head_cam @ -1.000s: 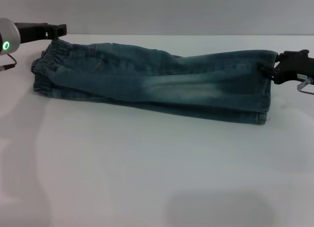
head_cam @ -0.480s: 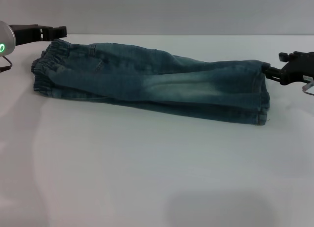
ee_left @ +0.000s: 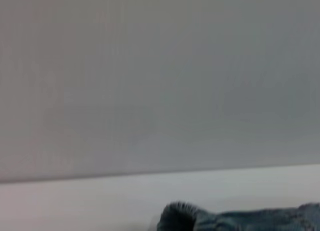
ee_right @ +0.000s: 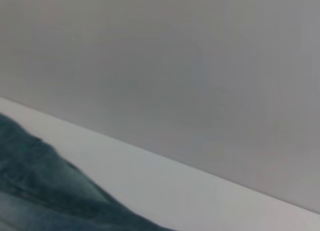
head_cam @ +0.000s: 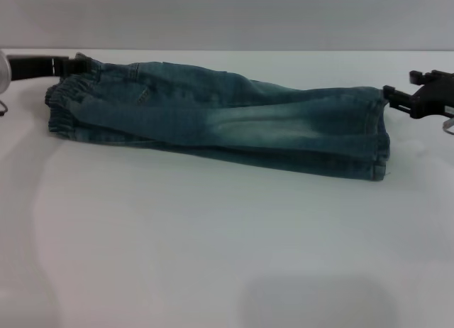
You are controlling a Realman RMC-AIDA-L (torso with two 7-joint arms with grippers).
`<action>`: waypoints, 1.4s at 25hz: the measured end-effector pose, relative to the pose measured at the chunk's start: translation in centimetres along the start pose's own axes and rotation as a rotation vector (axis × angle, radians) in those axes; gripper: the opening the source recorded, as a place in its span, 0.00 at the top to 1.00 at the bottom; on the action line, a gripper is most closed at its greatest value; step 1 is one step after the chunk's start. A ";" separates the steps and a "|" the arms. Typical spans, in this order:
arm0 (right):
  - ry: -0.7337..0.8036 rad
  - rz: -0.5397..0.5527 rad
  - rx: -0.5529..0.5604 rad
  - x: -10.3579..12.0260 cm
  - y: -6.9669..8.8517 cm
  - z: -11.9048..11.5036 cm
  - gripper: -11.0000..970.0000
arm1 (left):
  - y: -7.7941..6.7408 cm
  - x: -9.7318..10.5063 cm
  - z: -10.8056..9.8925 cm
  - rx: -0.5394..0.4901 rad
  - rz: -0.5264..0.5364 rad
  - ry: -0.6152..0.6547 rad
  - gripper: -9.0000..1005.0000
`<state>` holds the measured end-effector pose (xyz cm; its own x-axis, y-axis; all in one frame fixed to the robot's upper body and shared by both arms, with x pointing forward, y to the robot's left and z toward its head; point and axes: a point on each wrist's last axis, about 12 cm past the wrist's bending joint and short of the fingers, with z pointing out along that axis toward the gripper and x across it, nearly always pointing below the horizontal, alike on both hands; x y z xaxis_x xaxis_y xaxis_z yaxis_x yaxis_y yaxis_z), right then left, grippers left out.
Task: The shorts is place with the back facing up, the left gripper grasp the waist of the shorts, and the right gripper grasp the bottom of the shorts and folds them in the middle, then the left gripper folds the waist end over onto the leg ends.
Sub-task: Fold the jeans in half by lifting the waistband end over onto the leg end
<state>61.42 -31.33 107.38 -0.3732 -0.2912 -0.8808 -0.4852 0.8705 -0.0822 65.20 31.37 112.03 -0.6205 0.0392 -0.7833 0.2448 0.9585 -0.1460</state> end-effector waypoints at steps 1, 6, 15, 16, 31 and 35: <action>0.002 -0.006 -0.008 0.0 0.2 0.1 0.41 | 0.2 0.3 0.0 -0.002 -0.007 0.008 0.17; -0.014 -0.021 -0.037 -0.6 0.8 0.4 0.41 | 0.6 1.1 0.0 -0.024 -0.023 0.010 0.17; -0.029 -0.053 -0.072 -1.3 1.3 0.5 0.40 | 1.2 3.6 0.7 -0.081 -0.050 0.041 0.17; -0.032 -0.053 -0.077 -1.4 1.3 0.5 0.40 | 1.3 3.7 0.7 -0.084 -0.052 0.045 0.17; -0.054 -0.051 -0.091 -1.9 1.5 0.5 0.41 | 1.4 4.4 1.0 -0.083 -0.059 0.071 0.17; -0.060 -0.047 -0.085 -2.0 1.4 0.5 0.41 | 1.1 4.3 1.1 -0.060 -0.057 0.086 0.17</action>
<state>61.85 -29.37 108.80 -0.3012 -0.3046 -0.9036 -0.5672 0.8189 -0.0870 63.59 32.25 107.86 -0.6940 0.0061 -0.7200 0.1642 0.9750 -0.1499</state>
